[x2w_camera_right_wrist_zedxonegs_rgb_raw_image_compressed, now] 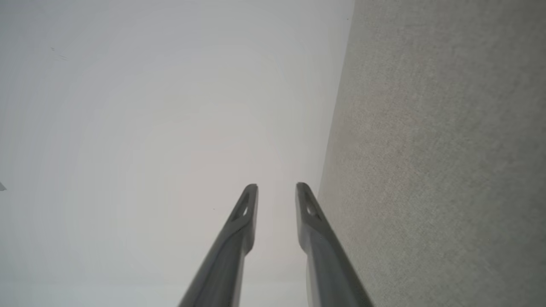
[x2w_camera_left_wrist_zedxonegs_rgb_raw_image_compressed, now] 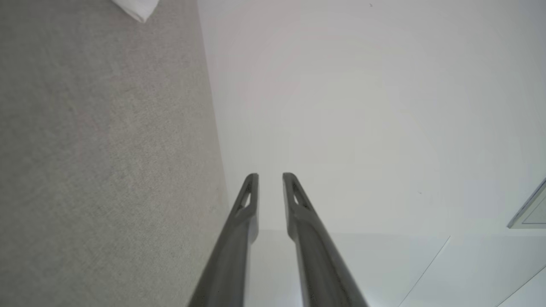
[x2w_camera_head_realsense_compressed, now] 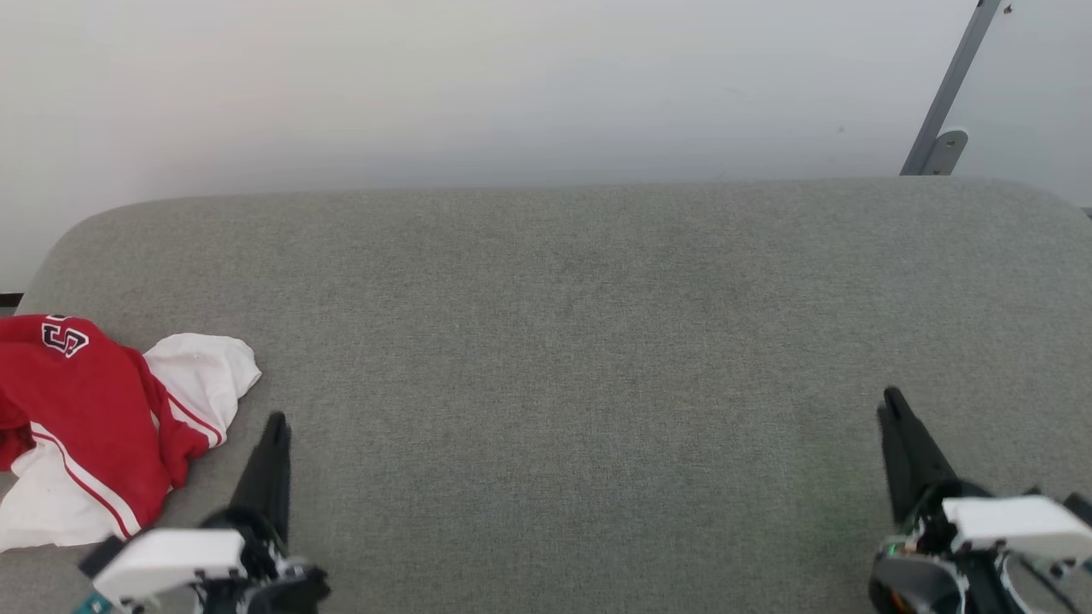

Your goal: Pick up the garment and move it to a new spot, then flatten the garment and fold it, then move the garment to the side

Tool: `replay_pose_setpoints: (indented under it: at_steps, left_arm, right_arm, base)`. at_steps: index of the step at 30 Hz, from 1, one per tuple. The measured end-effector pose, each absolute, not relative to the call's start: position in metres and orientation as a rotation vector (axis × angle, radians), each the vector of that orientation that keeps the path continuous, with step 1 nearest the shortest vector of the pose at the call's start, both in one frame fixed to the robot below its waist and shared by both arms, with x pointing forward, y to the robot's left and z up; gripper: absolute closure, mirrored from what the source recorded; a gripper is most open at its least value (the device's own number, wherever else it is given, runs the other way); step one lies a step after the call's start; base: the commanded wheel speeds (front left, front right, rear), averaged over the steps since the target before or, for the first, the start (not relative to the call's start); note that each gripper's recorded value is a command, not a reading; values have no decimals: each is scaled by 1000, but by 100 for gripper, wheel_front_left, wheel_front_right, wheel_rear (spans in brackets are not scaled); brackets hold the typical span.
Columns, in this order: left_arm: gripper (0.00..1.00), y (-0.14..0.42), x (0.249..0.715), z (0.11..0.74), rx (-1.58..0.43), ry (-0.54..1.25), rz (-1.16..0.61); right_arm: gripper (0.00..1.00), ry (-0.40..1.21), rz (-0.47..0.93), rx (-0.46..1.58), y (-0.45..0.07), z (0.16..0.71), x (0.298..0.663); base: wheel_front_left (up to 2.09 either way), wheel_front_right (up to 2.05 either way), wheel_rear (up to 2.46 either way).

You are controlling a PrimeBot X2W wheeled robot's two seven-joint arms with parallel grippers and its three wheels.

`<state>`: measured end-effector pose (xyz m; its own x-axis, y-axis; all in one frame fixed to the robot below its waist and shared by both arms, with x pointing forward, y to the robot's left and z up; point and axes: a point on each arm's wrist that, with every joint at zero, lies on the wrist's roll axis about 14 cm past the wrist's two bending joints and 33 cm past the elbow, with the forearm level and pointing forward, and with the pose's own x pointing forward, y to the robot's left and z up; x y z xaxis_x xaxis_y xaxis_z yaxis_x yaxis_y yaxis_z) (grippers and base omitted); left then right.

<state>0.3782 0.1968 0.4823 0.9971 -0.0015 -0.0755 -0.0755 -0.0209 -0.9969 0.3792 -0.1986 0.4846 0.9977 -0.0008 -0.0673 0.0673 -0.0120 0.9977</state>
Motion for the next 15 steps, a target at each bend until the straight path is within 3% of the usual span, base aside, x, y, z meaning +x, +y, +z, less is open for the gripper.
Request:
replay_pose_setpoints:
  at_steps: [9, 15]
  left_arm:
    - [0, 198, 374, 478, -1570, 62, 90]
    - [0, 202, 375, 482, -1436, 69, 100]
  right_arm:
    - [0, 69, -76, 1548, -196, 477, 375]
    - [0, 75, -69, 1416, -197, 478, 377]
  base:
    - [0, 0, 0]
    - [0, 0, 0]
